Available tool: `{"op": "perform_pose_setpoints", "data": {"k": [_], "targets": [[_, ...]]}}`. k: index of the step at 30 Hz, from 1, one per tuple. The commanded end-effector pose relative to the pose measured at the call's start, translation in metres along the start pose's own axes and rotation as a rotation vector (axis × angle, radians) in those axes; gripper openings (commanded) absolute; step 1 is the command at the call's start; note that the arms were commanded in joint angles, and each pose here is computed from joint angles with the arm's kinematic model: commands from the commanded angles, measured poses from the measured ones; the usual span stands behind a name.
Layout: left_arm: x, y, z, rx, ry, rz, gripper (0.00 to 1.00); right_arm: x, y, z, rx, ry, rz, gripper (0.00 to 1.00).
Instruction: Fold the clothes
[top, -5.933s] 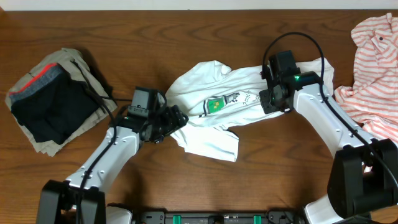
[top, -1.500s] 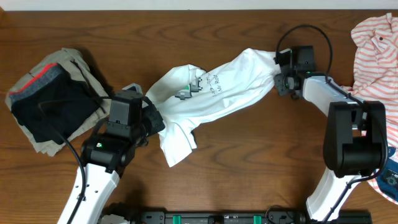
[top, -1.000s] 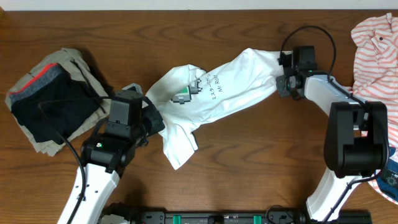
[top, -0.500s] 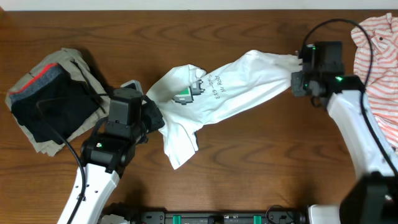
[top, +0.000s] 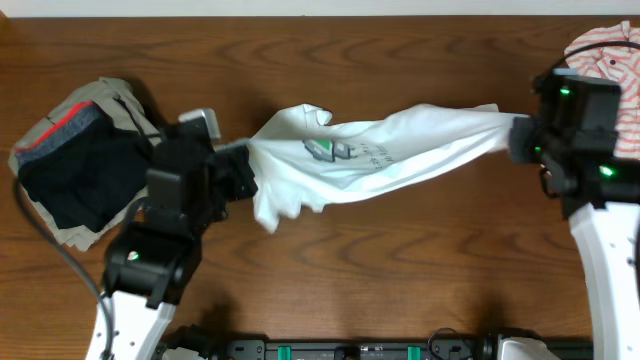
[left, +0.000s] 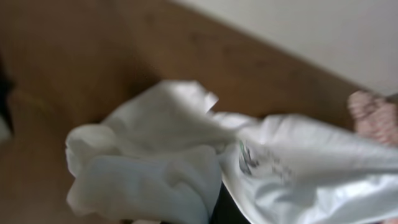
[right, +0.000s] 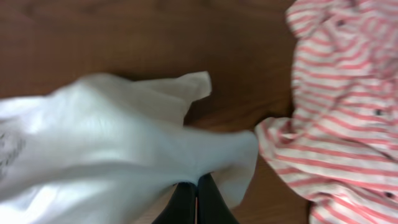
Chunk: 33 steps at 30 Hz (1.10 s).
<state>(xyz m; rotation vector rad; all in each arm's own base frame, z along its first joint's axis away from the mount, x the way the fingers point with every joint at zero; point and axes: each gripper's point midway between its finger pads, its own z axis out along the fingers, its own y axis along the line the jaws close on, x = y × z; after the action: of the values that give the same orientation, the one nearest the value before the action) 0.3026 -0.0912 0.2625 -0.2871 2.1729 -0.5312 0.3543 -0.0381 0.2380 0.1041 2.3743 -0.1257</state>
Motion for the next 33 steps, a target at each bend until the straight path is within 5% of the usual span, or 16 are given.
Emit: {"op": "perform_pose_setpoints", "data": {"k": [1,7,13,29,30,33], "targets": [[-0.037,-0.019,-0.028,0.041,-0.117,0.046,0.06,-0.029,-0.017,-0.037,0.037,-0.112,0.049,0.01],[-0.056,-0.032,-0.047,0.076,-0.176,0.050,0.06,-0.050,-0.028,-0.079,0.061,-0.202,0.044,0.01],[-0.049,-0.017,-0.036,-0.003,-0.142,0.051,0.06,-0.042,-0.028,-0.071,0.058,-0.151,0.042,0.01],[0.012,0.070,0.120,-0.373,0.177,0.099,0.06,0.004,-0.020,-0.013,0.033,0.132,0.041,0.01],[0.015,0.075,0.128,-0.383,0.187,0.095,0.16,0.006,-0.019,-0.010,0.032,0.142,0.042,0.01],[0.032,0.089,0.146,-0.416,0.247,0.092,0.68,0.009,-0.015,-0.006,0.020,0.163,0.037,0.01]]}}
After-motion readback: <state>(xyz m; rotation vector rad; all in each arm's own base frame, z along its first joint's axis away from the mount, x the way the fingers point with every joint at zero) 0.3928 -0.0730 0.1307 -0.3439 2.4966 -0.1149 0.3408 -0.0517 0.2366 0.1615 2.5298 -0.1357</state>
